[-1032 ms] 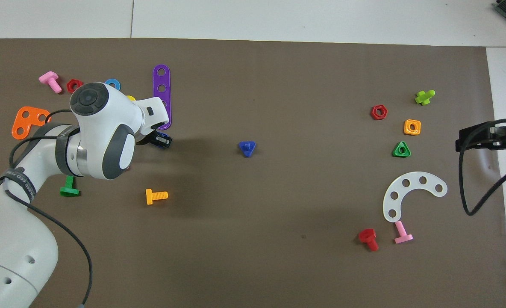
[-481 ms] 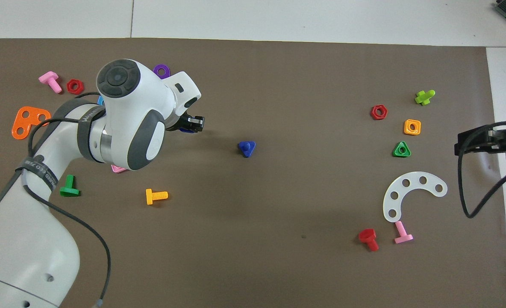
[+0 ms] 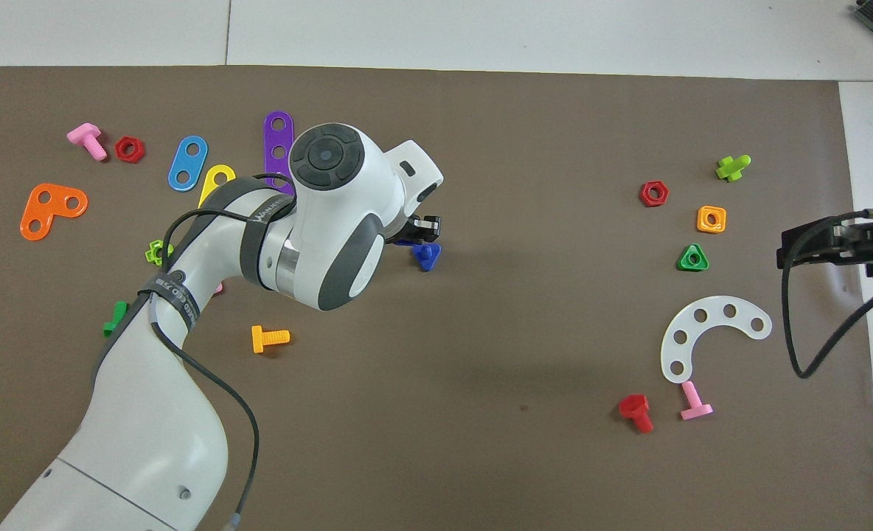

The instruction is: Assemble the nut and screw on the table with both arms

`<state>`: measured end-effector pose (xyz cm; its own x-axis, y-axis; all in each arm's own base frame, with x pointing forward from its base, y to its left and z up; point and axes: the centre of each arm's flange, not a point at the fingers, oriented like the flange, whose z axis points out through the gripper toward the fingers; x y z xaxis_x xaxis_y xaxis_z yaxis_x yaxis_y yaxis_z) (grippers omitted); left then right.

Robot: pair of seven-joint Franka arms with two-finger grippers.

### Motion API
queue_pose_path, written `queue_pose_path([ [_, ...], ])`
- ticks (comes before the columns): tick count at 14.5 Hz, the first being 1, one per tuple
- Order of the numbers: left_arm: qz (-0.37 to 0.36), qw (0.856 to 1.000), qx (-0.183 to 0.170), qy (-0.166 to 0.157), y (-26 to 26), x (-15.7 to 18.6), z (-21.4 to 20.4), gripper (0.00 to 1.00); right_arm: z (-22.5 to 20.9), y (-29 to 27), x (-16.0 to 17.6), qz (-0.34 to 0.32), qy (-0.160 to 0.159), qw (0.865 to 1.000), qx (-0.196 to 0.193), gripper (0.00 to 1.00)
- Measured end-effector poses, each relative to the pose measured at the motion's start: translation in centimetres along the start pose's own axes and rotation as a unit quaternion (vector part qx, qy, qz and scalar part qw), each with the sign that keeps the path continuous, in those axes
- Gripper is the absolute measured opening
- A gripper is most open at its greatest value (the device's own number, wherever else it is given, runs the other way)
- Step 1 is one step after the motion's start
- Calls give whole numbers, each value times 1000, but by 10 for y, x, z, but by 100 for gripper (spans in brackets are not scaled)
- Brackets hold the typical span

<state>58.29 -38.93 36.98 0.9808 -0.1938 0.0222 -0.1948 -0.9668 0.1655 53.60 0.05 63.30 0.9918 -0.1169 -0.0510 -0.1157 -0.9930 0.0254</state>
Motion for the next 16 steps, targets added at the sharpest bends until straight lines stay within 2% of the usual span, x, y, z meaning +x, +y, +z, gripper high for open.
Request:
queue_pose_path([
  [5,3,1000,0,-5,25,-10,6,47,0,0,0,0,0,1000,0,100],
  [16,0,1000,7,-21,28,-15,23,47,0,0,0,0,0,1000,0,100],
])
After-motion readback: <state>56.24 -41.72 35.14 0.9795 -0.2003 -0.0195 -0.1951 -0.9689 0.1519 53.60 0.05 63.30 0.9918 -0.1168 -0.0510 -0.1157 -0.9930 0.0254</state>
